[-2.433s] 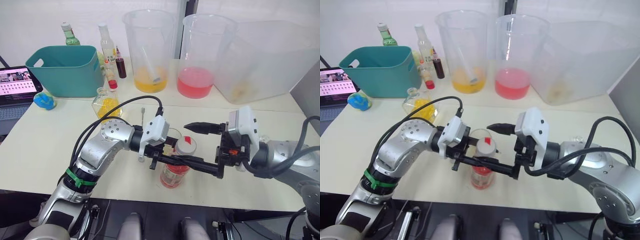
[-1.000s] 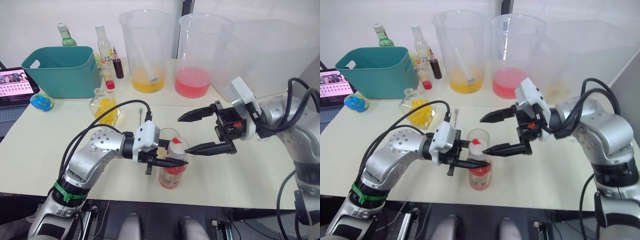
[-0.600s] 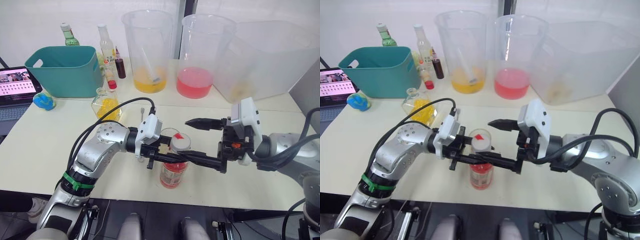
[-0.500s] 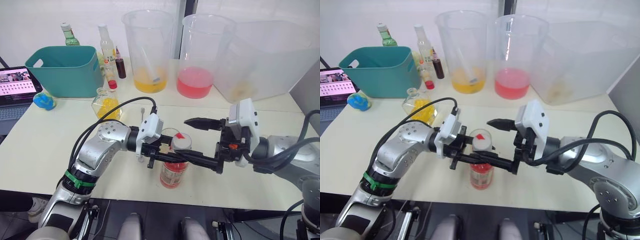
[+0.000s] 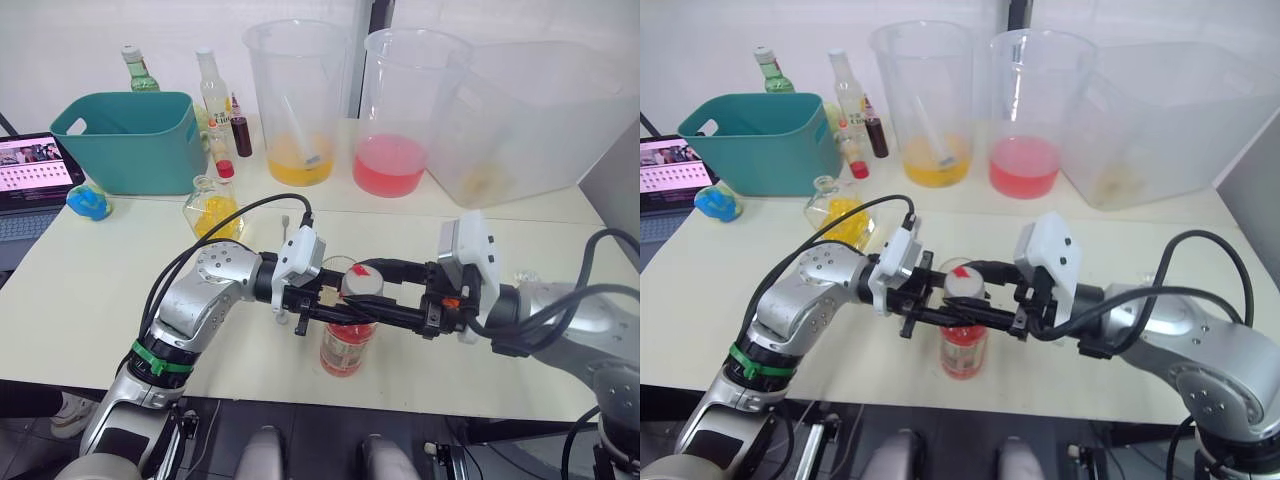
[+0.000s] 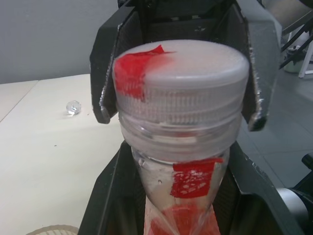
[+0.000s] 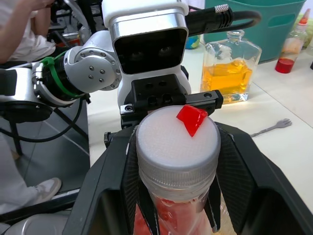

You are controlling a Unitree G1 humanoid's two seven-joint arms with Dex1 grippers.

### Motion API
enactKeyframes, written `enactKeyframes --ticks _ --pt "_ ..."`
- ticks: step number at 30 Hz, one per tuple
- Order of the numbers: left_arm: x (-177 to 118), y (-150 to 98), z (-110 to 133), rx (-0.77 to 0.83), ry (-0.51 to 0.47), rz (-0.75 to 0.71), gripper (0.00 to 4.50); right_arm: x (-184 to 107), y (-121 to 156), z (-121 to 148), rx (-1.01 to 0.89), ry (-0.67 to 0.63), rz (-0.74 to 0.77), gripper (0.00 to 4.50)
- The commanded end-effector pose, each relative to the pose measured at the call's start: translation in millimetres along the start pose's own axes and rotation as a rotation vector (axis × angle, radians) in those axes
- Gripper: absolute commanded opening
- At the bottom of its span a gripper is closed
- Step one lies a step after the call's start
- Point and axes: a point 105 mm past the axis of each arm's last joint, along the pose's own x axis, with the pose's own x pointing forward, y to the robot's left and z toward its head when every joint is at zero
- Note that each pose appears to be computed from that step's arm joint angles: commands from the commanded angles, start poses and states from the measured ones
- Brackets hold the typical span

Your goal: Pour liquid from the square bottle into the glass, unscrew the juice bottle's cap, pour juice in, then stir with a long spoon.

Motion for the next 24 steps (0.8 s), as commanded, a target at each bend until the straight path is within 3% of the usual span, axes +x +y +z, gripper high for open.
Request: enactKeyframes --ticks 1,12,20,22,24 --pt "1 0 -17 -0.033 0.07 0.046 1.27 2 9 7 -0.084 -0.003 0.159 1.71" --pt "-10 -16 -17 -0.037 0.109 0.089 1.27 5 -4 9 -0.287 0.083 0.593 1.71" --pt "-13 -18 -15 -0.045 0.117 0.114 1.27 5 -10 14 -0.294 0.086 0.666 1.71" --pt "-12 -19 -14 -0.046 0.113 0.113 1.27 1 -9 16 -0.256 0.085 0.658 2.76" --pt "-11 -20 -12 -0.05 0.103 0.102 1.27 -1 -9 20 -0.262 0.068 0.616 3.44"
